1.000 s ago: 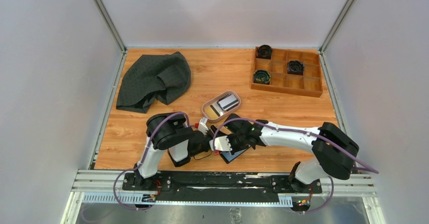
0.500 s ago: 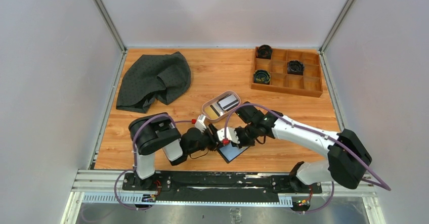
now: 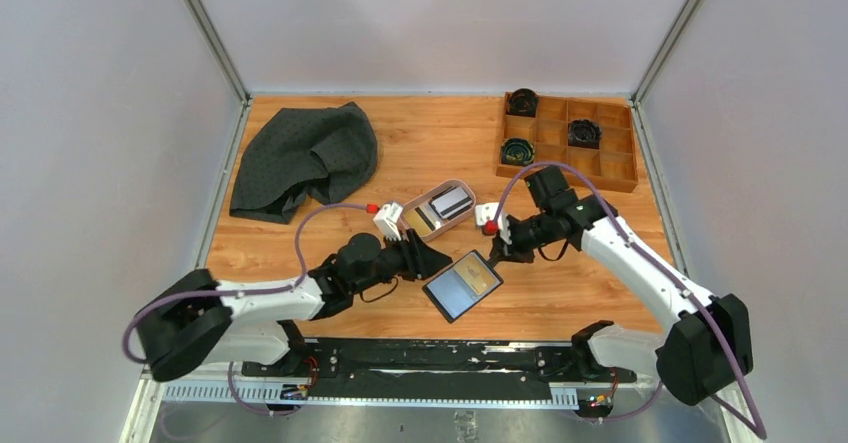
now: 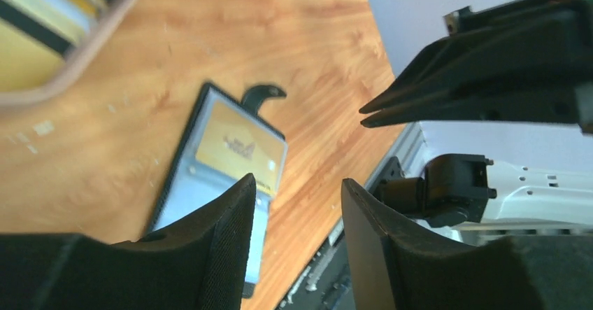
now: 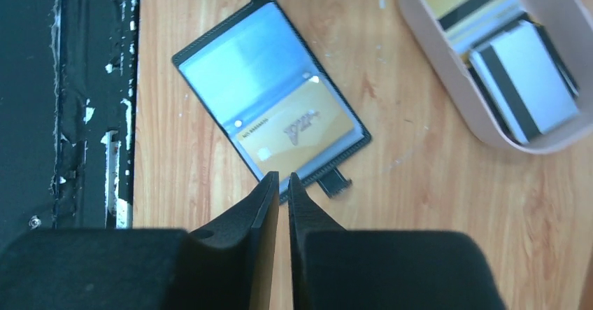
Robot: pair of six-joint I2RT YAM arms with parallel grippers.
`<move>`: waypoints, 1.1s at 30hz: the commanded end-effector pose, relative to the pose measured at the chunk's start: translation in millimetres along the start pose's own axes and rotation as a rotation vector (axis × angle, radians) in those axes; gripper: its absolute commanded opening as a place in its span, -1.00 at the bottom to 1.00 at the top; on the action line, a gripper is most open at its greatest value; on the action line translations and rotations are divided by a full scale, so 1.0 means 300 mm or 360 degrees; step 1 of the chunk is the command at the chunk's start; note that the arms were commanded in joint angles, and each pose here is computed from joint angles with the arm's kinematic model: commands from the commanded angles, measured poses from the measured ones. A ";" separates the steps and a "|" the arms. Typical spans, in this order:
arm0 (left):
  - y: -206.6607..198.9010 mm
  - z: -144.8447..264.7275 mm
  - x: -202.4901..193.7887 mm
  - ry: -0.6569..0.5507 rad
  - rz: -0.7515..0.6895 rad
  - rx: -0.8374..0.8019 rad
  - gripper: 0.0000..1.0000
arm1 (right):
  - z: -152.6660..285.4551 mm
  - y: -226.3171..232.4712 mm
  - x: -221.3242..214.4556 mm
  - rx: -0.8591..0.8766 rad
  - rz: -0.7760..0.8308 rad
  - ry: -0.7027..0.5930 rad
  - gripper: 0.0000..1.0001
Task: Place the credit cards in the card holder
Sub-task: Insert the credit card into the card holder.
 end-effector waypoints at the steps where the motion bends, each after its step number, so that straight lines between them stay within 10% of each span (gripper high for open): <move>1: 0.037 0.065 0.069 0.0025 -0.0404 0.0154 0.07 | 0.084 0.001 0.020 -0.0016 -0.0101 -0.0186 -0.70; 11: -0.007 0.221 0.286 -0.0054 -0.0690 0.0324 0.99 | 0.263 -0.004 0.148 -0.0118 -0.0305 -0.0552 -0.19; 21: -0.051 0.308 0.367 -0.0099 -0.0755 0.0480 1.00 | 0.504 0.018 0.530 0.0142 -0.0662 -0.0975 -0.05; 24: -0.058 0.307 0.366 -0.0096 -0.0726 0.0461 1.00 | 0.559 0.012 0.631 0.0233 -0.0881 -0.1144 0.18; 26: -0.054 0.303 0.359 -0.0090 -0.0705 0.0463 1.00 | 0.601 0.018 0.693 0.0253 -0.0980 -0.1260 0.94; 33: -0.037 0.285 0.351 -0.0025 -0.0686 0.0521 1.00 | 0.712 0.085 0.786 0.0092 -0.1208 -0.1378 1.00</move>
Point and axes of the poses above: each gripper's point midway between its finger pads, its own z axis back along the fingers, its own y axis along the line the jaws close on, x = y × z, the point moved 9 cm from there along z, back along the fingers, and after that the axes turned 13 degrees about -z, right-handed, at the moved point
